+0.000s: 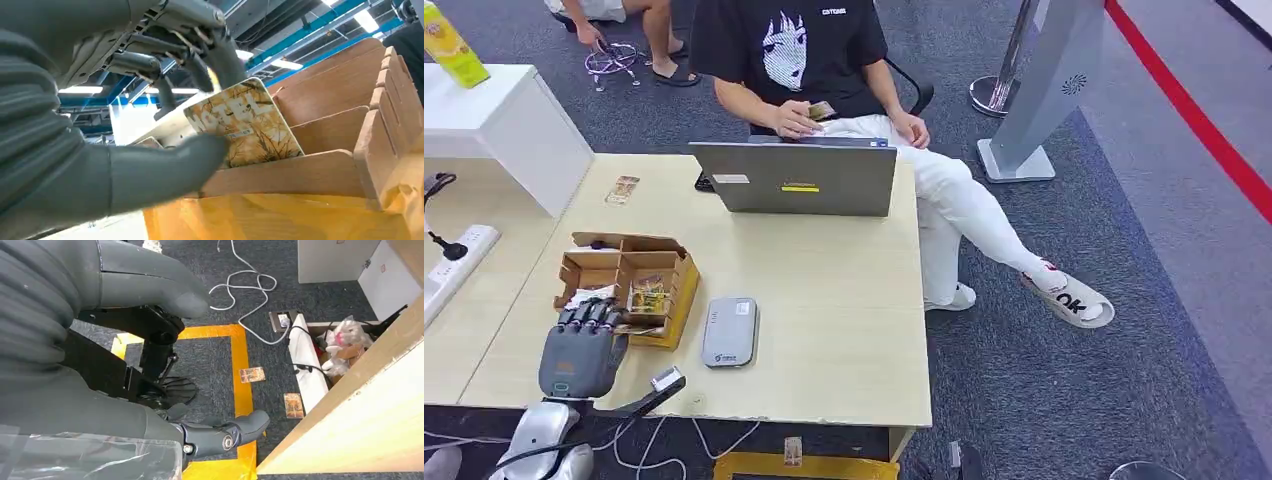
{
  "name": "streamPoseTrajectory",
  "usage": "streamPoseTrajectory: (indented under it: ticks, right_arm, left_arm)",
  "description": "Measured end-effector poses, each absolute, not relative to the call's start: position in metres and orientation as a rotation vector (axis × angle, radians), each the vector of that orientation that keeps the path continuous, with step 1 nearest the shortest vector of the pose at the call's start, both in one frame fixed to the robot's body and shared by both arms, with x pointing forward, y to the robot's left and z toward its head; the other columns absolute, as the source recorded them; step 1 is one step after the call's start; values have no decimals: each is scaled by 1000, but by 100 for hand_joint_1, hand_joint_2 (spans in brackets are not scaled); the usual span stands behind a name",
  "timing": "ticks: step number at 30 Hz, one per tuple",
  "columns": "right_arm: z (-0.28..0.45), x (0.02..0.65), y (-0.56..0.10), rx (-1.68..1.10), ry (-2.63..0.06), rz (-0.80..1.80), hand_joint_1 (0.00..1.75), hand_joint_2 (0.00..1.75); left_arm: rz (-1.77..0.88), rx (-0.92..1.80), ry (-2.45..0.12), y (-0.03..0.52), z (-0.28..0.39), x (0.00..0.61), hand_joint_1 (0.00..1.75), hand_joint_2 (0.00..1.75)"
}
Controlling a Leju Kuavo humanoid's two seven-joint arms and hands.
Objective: Pass the card to the sensor for recognition and then transmit it.
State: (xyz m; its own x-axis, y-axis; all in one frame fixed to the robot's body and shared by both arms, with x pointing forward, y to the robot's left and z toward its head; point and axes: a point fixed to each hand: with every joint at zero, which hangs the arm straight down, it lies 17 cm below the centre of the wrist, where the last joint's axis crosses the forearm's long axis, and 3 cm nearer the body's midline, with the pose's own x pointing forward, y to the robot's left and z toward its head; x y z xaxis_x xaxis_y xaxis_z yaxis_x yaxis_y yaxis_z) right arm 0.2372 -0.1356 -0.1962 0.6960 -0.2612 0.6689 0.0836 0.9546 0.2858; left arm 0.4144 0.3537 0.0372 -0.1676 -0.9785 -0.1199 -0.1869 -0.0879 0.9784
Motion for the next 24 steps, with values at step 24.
streamPoseTrajectory:
  ticks: [24]
  right_arm:
    - [-196,237,-135,245,-778,-187,0,175]
  left_arm:
    - [-1286,1371,-1625,322,80,408,175,175]
